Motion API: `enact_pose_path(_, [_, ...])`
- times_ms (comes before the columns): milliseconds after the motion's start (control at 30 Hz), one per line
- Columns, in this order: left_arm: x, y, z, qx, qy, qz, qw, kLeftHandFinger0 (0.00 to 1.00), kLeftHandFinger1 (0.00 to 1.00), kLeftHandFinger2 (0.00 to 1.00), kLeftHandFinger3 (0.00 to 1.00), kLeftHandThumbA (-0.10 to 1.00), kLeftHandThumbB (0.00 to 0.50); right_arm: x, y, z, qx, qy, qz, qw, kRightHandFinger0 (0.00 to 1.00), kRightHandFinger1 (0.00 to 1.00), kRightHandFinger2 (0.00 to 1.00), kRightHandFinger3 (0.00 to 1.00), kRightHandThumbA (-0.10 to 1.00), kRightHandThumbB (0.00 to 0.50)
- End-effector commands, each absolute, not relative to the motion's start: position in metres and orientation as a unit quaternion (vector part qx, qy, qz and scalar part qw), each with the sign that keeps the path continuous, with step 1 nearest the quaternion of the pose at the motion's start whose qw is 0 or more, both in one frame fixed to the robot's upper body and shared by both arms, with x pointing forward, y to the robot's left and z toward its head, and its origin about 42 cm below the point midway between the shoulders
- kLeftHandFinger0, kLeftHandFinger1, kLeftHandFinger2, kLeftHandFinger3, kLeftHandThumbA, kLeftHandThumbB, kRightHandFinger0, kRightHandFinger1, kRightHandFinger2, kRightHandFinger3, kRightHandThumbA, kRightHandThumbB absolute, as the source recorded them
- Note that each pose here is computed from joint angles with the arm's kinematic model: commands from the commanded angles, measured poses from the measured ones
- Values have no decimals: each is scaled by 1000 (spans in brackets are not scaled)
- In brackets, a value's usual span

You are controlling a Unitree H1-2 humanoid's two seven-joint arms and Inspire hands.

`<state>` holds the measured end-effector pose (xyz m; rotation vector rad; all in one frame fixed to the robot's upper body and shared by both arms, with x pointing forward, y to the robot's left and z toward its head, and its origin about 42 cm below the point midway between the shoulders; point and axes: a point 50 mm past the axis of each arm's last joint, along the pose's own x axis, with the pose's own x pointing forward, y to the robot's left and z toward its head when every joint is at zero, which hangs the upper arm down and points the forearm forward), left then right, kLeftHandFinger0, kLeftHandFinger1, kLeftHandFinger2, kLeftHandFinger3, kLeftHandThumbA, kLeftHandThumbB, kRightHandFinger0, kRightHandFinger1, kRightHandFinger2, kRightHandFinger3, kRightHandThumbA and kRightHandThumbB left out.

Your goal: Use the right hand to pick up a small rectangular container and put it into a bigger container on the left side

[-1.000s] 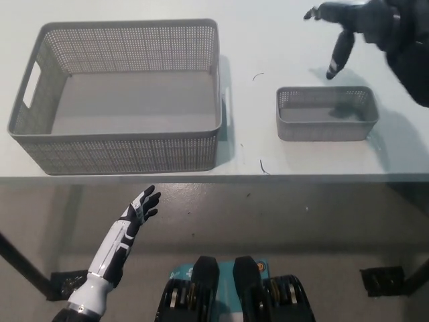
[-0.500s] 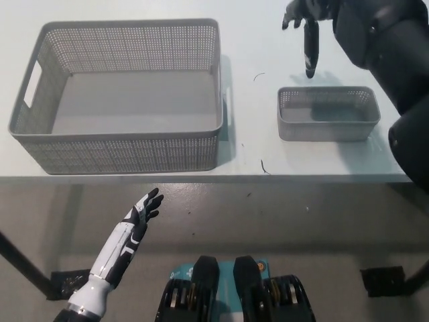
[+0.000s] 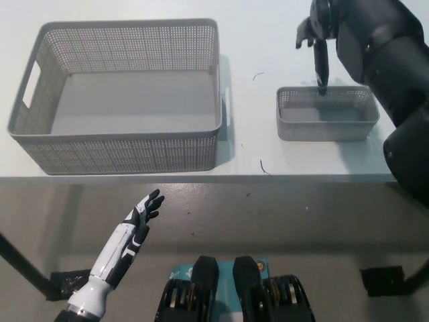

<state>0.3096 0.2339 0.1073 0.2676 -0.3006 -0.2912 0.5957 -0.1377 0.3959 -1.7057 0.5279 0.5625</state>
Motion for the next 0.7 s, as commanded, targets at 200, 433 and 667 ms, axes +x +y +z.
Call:
enact_pose_path(200, [310, 236, 122, 155, -185, -150, 959, 1000, 1000, 1000, 1000, 1000, 438, 600, -160, 395, -712, 213, 214, 634, 1000, 1000, 1000, 1000, 1000, 421])
enact_pose_path(433, [310, 237, 124, 161, -185, -149, 958, 1000, 1000, 1000, 1000, 1000, 438, 600, -165, 379, -715, 213, 224, 627, 1000, 1000, 1000, 1000, 1000, 413])
enact_pose_path(667, [307, 236, 122, 154, -181, -147, 960, 1000, 1000, 1000, 1000, 1000, 437, 597, -160, 360, -714, 216, 244, 619, 1000, 1000, 1000, 1000, 1000, 400])
